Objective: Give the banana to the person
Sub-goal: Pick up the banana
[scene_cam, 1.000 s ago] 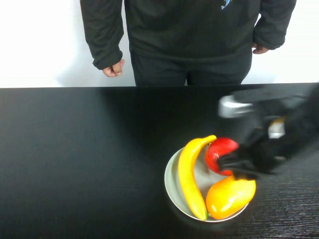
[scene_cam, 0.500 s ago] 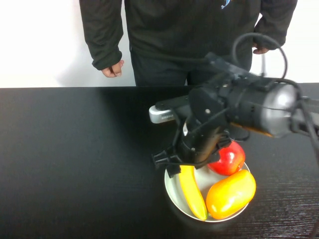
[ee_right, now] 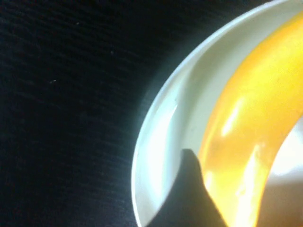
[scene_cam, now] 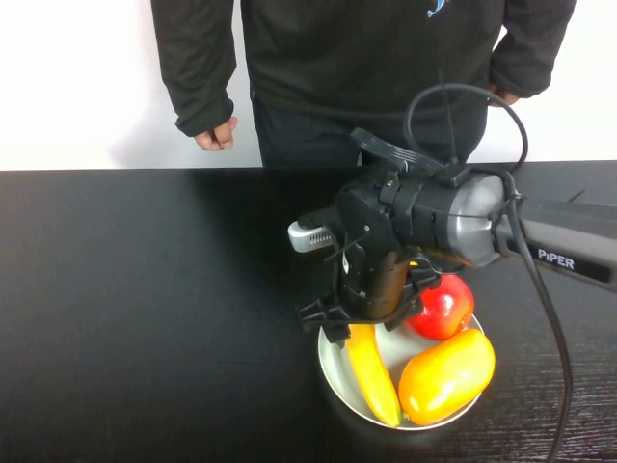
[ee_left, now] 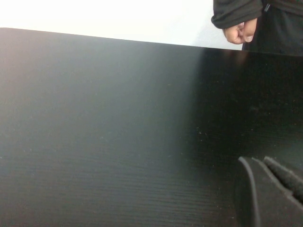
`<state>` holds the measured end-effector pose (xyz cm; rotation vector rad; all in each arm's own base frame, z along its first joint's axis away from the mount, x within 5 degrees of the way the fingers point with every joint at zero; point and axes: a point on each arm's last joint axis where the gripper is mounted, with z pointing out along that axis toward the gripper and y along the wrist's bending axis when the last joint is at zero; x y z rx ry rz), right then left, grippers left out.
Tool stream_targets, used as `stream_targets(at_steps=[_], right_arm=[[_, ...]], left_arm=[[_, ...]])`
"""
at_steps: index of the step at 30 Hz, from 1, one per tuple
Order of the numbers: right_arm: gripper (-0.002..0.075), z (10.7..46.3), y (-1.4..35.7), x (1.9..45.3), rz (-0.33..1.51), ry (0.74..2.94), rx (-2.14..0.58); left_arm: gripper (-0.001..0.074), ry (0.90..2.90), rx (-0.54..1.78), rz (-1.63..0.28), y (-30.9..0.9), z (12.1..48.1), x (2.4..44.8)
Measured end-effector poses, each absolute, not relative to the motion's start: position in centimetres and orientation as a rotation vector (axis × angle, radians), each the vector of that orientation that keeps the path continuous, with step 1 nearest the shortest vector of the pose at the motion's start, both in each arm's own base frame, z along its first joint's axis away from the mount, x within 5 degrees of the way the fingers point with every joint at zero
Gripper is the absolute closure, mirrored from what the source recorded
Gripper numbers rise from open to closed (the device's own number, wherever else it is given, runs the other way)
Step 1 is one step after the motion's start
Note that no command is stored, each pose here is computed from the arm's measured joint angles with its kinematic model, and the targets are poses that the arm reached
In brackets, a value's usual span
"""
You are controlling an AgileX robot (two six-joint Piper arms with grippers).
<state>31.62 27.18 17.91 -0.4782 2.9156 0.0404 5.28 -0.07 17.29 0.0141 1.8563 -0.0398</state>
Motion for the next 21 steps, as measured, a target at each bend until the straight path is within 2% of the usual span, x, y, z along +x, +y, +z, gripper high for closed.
stream_targets(at_steps=[21], right_arm=[[0.0305,14.1,27.4,32.4,0.061,2.999,-0.398]], left_arm=[[0.0738,1.856,0.014,-0.04,-0.1,17.3,5.3]])
